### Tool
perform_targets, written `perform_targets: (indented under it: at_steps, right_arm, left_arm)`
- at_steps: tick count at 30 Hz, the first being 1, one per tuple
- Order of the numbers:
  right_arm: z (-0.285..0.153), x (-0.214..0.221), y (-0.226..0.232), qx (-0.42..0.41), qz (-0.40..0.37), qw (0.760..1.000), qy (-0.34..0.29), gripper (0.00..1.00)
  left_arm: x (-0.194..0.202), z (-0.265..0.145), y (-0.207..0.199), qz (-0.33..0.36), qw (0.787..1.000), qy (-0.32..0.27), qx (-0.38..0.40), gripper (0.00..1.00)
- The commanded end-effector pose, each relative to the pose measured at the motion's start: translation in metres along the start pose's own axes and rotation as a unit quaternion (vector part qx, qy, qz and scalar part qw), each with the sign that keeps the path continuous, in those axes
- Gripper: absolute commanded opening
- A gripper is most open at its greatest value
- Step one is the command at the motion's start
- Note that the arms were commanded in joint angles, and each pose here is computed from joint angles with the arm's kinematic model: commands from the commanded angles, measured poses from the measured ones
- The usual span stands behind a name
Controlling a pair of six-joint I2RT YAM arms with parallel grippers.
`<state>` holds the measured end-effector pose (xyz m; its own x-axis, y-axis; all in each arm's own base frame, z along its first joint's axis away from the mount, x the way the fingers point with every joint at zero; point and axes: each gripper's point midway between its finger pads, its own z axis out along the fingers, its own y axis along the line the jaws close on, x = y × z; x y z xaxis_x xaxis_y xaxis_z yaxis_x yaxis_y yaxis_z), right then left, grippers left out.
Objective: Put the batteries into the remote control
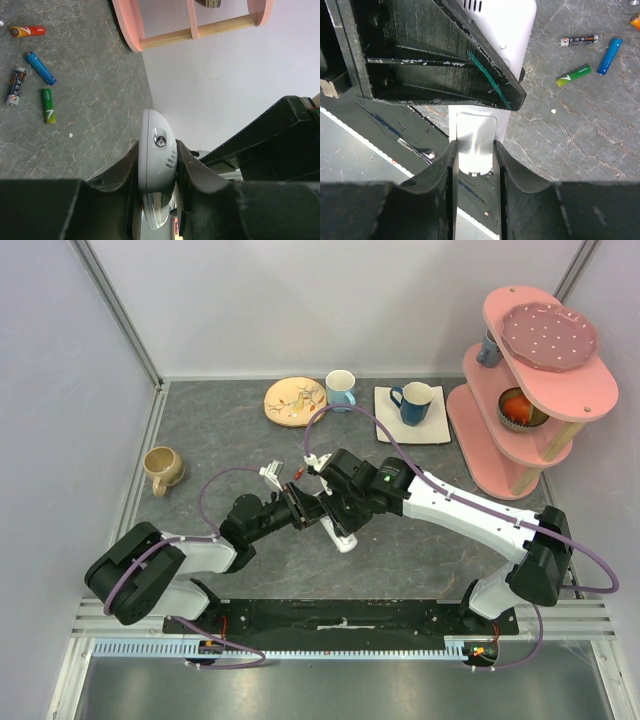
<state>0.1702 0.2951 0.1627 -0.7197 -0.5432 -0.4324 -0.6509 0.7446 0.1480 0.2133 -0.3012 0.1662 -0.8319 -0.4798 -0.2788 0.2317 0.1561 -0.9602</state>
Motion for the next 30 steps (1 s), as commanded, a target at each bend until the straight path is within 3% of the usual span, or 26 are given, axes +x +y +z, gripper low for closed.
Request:
perform_targets:
  at_steps: [1, 19, 30]
  right_arm:
    - [0.003, -0.017, -0.009, 0.017, -0.003, 1.000, -0.024, 0.00]
    - [0.005, -0.018, -0.019, 0.037, 0.005, 0.999, -0.035, 0.00]
    - [0.004, -0.016, -0.023, 0.045, 0.007, 0.998, -0.041, 0.31]
  left_arm:
    - [0.009, -0.004, -0.065, 0.036, 0.990, 0.025, 0.131, 0.02]
    - [0.020, -0.004, -0.082, 0.031, 0.982, 0.048, 0.181, 0.02]
    - [0.019, -0.003, -0.081, 0.030, 0.982, 0.048, 0.178, 0.02]
